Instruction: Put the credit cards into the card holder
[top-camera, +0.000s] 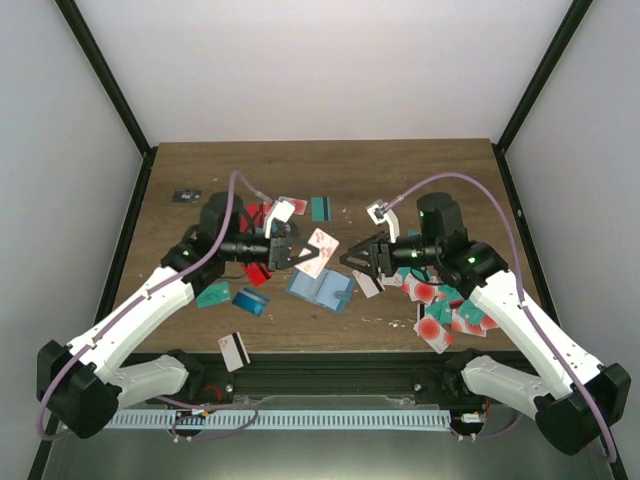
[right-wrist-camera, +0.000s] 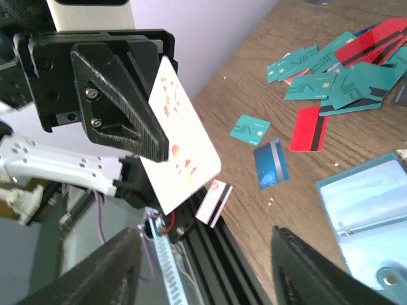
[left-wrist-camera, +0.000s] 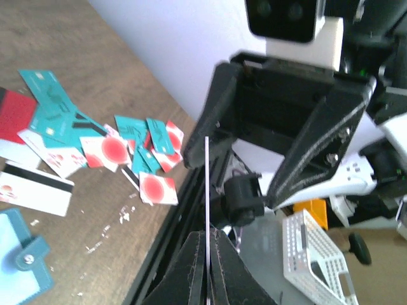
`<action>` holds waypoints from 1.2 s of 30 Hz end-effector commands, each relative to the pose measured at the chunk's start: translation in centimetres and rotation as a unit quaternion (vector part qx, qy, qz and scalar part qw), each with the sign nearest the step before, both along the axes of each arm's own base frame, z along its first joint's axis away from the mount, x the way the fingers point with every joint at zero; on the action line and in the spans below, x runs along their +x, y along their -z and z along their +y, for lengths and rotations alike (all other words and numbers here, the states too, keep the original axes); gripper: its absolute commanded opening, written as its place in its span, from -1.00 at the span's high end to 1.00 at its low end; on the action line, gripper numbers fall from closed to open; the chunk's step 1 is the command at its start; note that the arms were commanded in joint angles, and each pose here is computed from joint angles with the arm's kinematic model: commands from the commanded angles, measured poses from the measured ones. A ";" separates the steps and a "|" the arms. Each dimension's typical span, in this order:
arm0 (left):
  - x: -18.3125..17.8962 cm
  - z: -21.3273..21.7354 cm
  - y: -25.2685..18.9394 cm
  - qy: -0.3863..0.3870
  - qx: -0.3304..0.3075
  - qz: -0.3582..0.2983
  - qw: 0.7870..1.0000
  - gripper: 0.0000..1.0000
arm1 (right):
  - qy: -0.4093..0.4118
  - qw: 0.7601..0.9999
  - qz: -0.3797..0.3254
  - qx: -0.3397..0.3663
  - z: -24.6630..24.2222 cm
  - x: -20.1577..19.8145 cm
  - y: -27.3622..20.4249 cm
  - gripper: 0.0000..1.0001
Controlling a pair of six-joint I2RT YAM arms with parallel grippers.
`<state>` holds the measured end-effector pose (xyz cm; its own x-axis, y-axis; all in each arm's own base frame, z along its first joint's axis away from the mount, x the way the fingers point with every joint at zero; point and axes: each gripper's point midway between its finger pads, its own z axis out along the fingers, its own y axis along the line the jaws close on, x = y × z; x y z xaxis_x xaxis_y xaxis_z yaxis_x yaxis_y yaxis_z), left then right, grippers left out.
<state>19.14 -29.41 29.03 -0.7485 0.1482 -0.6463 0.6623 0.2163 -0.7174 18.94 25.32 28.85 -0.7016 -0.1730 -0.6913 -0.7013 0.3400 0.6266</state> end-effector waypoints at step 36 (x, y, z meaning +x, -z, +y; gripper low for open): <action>9.0 2.2 -6.4 -0.096 -0.192 0.089 0.972 0.92 | 0.024 0.978 0.040 0.203 5.5 9.2 -7.3 0.46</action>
